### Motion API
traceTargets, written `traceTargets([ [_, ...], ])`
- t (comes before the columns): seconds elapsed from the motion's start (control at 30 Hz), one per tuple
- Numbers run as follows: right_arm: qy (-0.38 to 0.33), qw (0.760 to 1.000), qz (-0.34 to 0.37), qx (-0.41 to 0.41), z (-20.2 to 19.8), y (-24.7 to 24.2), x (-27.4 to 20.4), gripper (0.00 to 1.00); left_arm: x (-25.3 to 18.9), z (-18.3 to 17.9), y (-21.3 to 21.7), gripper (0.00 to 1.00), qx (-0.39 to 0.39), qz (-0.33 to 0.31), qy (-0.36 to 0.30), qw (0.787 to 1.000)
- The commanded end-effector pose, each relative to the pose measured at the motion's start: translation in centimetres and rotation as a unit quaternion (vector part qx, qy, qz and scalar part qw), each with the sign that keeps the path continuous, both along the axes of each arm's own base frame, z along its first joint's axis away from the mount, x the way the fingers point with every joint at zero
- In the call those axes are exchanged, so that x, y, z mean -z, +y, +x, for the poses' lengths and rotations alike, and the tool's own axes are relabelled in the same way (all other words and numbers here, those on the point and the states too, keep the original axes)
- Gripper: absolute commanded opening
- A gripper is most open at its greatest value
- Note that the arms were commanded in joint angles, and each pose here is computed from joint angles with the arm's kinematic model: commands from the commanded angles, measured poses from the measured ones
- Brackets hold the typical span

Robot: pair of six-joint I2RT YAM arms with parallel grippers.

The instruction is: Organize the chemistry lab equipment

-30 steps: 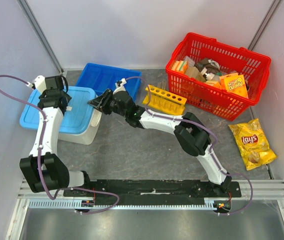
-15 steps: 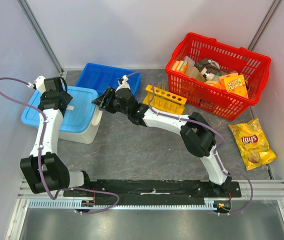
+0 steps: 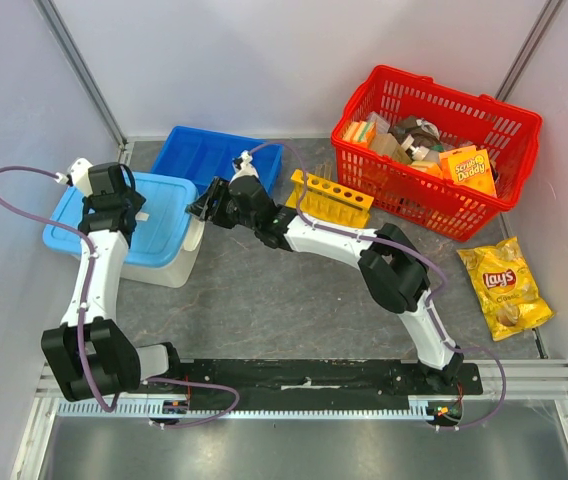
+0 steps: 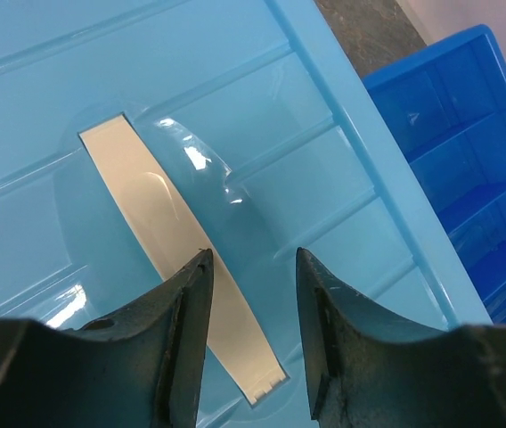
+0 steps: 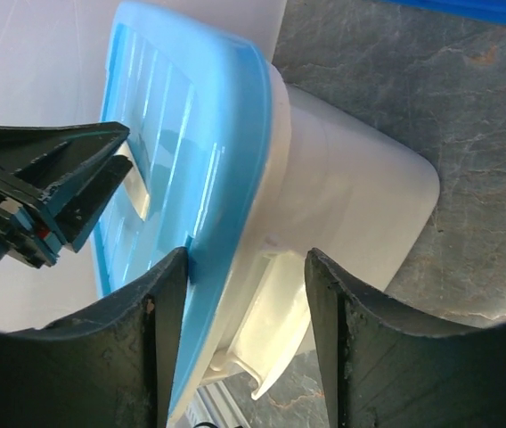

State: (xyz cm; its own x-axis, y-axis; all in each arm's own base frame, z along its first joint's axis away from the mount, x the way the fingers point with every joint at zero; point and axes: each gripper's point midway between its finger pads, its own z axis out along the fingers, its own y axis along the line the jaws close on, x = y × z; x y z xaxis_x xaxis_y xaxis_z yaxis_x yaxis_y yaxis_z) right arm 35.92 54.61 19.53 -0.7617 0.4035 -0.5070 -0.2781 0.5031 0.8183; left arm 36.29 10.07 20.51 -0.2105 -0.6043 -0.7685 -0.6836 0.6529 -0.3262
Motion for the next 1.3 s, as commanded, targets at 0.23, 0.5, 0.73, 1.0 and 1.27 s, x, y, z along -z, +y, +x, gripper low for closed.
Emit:
traceTargets([
  [0.23, -0.003, 0.999, -0.032, 0.007, 0.4, -0.4, 1.7, 0.38, 6.1, -2.6, -3.3, 0.48, 0.043, -0.073, 0.08, 0.993],
  [0.5, -0.02, 1.0, -0.014, -0.013, 0.1, -0.4, -0.4, 0.68, 5.5, -2.9, -2.8, 0.48, 0.036, -0.057, 0.075, 0.995],
  [0.73, -0.004, 0.999, 0.033, -0.029, -1.1, 0.0, -0.6, 0.86, 6.0, -3.3, -3.1, 0.48, 0.035, -0.068, 0.078, 0.994],
  [1.0, 0.005, 0.992, 0.118, -0.036, -2.3, 0.8, -0.9, 0.89, 6.0, -3.2, -3.6, 0.48, 0.044, -0.08, 0.074, 0.993],
  [1.27, 0.013, 0.992, 0.121, -0.027, -3.9, 2.1, -1.0, 0.88, 6.4, -3.5, -3.9, 0.48, 0.048, -0.083, 0.075, 0.993],
])
